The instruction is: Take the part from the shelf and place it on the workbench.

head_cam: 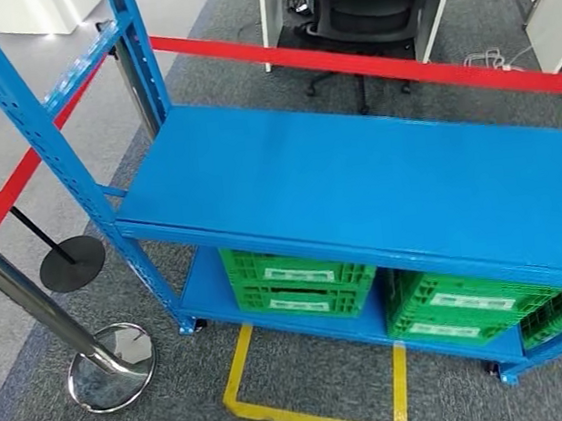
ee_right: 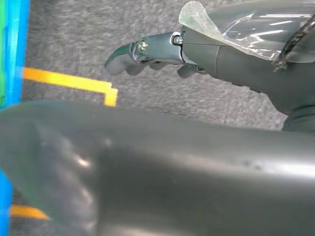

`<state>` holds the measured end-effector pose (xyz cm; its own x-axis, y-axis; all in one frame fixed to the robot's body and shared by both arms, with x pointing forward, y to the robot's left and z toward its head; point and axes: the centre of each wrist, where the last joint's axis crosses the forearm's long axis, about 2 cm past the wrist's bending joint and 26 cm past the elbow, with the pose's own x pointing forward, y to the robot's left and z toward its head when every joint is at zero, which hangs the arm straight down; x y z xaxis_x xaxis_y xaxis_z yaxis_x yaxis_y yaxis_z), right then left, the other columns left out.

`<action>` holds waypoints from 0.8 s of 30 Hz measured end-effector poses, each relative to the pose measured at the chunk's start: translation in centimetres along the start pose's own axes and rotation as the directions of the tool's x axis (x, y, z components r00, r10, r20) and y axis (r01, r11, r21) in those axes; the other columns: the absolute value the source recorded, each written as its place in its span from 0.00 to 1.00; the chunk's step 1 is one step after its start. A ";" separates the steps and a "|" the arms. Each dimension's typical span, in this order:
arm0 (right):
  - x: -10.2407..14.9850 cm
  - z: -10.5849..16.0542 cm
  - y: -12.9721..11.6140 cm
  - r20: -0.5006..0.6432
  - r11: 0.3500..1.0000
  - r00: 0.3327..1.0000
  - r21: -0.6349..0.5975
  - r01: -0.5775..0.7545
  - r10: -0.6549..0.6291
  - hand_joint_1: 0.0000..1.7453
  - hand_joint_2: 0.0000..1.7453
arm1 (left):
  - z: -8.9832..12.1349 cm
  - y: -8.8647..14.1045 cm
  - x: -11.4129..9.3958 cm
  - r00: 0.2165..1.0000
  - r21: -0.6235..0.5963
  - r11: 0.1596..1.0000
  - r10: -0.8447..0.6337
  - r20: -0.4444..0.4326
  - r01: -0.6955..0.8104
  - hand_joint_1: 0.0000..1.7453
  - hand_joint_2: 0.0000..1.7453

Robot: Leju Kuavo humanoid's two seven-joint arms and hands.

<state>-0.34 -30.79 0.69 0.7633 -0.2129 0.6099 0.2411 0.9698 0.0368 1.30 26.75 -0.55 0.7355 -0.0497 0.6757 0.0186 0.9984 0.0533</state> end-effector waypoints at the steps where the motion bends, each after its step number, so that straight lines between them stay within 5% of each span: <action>1: 0.0 0.0 0.0 -0.001 1.000 1.000 0.000 0.001 -0.001 0.00 0.00 | 0.0 0.0 0.0 1.000 0.000 1.000 0.000 0.001 0.000 0.00 0.00; 24: -0.3 0.1 -0.2 -0.011 1.000 1.000 -0.002 0.005 -0.005 0.00 0.00 | 0.2 0.0 0.2 1.000 0.003 1.000 0.005 -0.003 -0.005 0.00 0.00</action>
<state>-0.67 -30.86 0.55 0.7684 -0.2192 0.6013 0.2462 0.9684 0.0383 1.30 26.73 -0.29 0.7373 -0.0444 0.6741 0.0128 0.9986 0.0518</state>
